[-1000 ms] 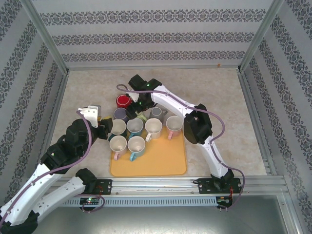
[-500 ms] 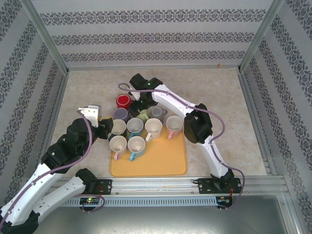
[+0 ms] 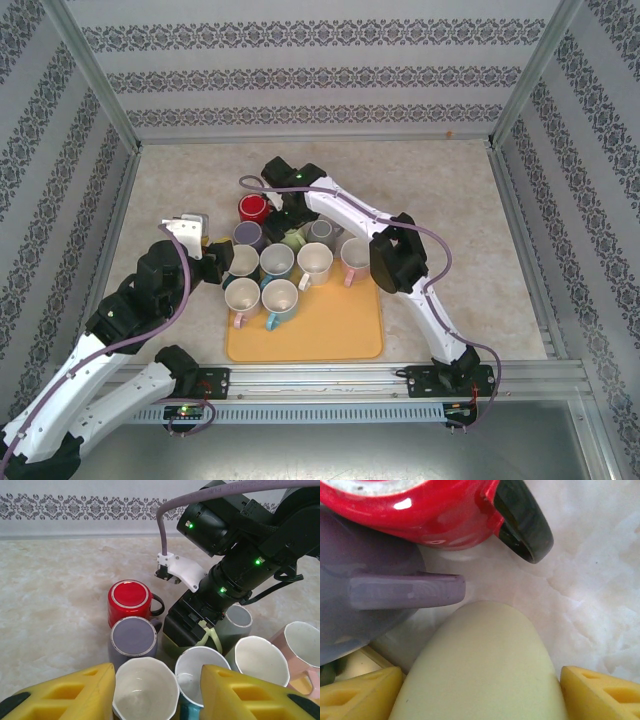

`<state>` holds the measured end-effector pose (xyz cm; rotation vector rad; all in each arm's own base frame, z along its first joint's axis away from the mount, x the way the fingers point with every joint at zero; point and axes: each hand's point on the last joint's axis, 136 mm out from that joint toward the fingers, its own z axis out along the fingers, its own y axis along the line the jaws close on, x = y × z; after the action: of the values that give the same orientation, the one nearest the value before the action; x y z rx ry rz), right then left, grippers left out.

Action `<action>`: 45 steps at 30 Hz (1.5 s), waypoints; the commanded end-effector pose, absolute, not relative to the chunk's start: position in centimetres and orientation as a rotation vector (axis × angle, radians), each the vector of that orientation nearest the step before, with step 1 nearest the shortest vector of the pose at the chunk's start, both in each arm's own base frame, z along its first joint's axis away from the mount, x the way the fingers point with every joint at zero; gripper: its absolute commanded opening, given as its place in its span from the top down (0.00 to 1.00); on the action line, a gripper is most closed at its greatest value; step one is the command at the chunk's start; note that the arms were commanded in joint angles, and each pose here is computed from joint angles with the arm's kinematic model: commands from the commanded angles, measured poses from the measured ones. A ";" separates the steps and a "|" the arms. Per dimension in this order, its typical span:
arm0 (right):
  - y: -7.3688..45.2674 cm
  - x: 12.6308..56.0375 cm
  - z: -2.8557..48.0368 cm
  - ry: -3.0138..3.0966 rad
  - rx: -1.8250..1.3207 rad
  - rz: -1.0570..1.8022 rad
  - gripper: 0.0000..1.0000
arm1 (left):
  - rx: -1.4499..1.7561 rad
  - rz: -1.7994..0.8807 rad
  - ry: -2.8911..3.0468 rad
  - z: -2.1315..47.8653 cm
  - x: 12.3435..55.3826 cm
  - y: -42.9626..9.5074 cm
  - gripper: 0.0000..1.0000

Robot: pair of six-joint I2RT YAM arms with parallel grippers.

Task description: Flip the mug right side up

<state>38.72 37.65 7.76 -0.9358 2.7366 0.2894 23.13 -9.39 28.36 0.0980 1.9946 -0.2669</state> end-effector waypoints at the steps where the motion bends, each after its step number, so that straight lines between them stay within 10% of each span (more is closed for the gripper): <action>1: 37.7 38.8 8.4 2.752 -0.883 0.296 0.26 | 0.082 -0.262 1.972 28.6 23.5 -9.1 0.50; 26: 35.0 41.0 31.2 2.303 -0.464 0.664 0.48 | 0.111 -0.296 2.065 26.6 24.5 -10.8 0.40; 45: 26.7 33.2 43.6 1.827 0.027 1.457 0.55 | 0.209 -1.028 1.941 31.8 25.1 -21.5 0.21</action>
<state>34.78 26.80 37.46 0.0207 2.0455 1.2453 24.86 -20.66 28.49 0.2012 2.0456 -0.9336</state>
